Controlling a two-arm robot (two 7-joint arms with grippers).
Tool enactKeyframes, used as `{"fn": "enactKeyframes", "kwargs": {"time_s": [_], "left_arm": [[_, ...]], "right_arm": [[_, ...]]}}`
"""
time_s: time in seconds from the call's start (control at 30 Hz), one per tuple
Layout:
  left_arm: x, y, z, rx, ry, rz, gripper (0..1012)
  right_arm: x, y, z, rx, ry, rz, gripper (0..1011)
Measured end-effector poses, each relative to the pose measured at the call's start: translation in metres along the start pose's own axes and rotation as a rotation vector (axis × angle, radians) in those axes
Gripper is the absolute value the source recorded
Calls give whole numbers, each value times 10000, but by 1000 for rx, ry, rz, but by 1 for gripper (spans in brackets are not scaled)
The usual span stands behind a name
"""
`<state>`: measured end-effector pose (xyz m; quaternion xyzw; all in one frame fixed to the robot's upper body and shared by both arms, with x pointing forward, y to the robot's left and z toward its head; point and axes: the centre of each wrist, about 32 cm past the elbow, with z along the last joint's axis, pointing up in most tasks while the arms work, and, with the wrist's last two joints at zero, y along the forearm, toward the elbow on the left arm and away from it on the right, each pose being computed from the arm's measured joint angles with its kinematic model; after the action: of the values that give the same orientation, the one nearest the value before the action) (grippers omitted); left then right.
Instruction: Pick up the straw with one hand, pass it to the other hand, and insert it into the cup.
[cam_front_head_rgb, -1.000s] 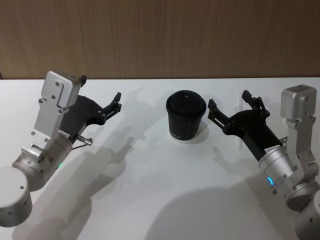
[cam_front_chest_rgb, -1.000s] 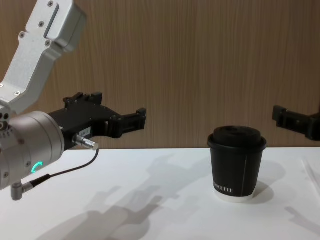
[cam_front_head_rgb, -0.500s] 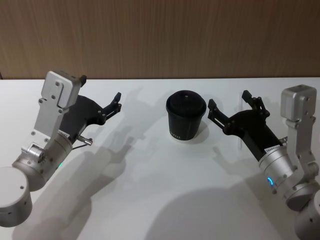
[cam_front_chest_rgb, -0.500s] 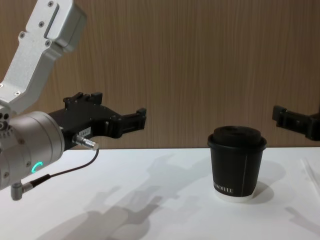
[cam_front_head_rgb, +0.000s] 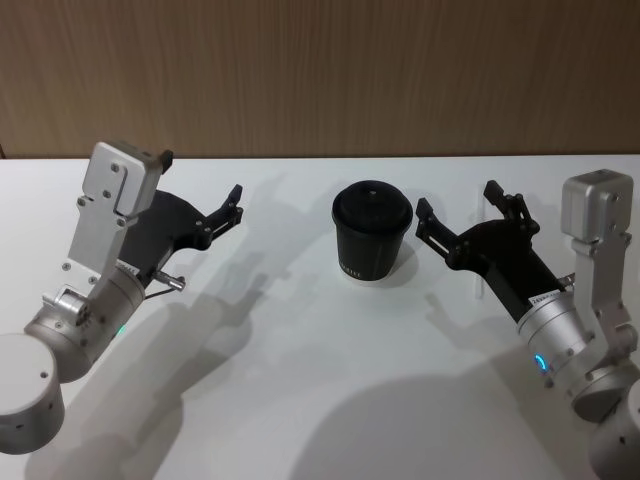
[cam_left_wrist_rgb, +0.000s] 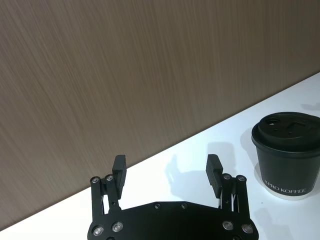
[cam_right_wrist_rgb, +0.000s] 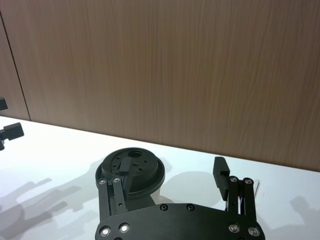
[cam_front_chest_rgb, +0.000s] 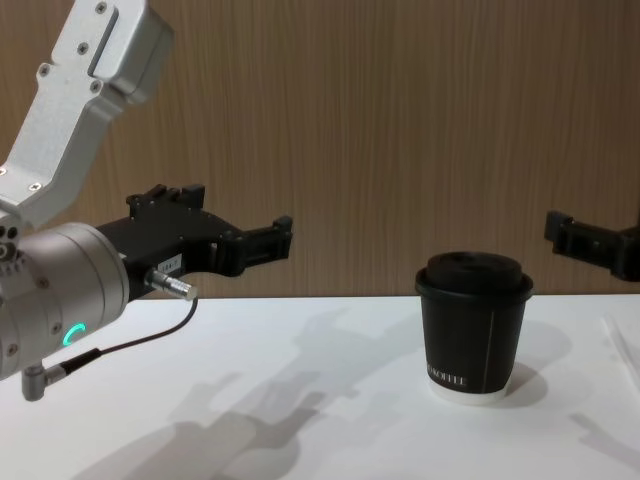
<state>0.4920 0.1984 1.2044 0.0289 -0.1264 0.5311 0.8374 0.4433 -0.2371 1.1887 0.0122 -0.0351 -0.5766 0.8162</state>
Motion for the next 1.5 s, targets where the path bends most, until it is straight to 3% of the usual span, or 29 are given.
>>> {"fn": "enactKeyframes", "kwargs": {"time_s": [0.93,1.5], "left_arm": [[0,0,0,0,0,0,1000],[0,0,0,0,0,0,1000]], "right_arm": [[-10,-2,4,-10,-8,-14,1001],[-75,-4,54,-157,-68,-129,1001]]}}
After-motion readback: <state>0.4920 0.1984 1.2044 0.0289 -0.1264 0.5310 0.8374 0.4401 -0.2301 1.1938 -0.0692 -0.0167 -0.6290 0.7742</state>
